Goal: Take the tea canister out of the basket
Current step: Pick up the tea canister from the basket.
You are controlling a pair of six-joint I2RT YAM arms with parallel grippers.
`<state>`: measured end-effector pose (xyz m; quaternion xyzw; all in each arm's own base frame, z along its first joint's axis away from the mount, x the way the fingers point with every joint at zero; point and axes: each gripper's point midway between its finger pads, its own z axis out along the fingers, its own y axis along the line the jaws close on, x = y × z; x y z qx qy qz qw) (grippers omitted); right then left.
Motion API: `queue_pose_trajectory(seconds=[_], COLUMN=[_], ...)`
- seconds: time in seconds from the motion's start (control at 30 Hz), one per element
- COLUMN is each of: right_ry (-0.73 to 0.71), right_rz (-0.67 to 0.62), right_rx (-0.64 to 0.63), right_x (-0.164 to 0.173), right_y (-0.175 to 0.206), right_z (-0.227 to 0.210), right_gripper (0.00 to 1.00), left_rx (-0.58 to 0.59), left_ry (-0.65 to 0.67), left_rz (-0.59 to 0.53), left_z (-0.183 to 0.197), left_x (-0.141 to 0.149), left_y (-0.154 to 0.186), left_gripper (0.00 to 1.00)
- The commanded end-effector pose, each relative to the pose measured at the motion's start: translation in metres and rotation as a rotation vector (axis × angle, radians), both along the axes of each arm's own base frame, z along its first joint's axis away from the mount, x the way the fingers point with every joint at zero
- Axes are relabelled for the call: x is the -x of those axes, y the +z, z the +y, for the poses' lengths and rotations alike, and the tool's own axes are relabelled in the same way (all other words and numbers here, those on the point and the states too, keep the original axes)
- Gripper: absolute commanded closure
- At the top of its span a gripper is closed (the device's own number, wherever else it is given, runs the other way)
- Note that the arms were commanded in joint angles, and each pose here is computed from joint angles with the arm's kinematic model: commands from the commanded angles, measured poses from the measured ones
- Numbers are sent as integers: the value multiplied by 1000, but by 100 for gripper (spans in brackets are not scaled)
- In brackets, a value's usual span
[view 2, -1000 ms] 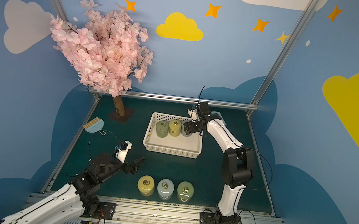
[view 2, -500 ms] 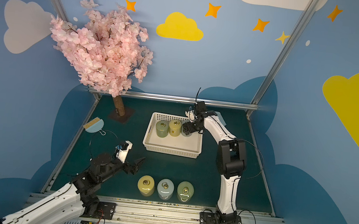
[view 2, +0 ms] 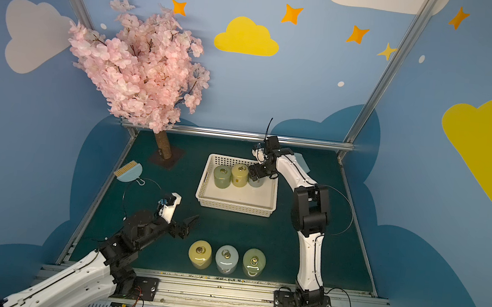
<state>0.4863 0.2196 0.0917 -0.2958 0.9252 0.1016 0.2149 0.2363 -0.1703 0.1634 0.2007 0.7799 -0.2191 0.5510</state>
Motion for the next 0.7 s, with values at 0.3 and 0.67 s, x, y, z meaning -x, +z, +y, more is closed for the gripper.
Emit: queue_pose_trajectory(seconds=[0.3,0.67], right_ry=[-8,-30], right_rz=[35,42], right_rx=[12,15], right_x=[-7,-4], right_y=[-12,-8], right_z=[0,-4], right_gripper=[4,33], left_rx=[9,6], left_ry=[9,10], left_rz=[-38,-37], left_z=[1,1], left_x=[-4,-4], left_y=[12,11], left_gripper=[0,0])
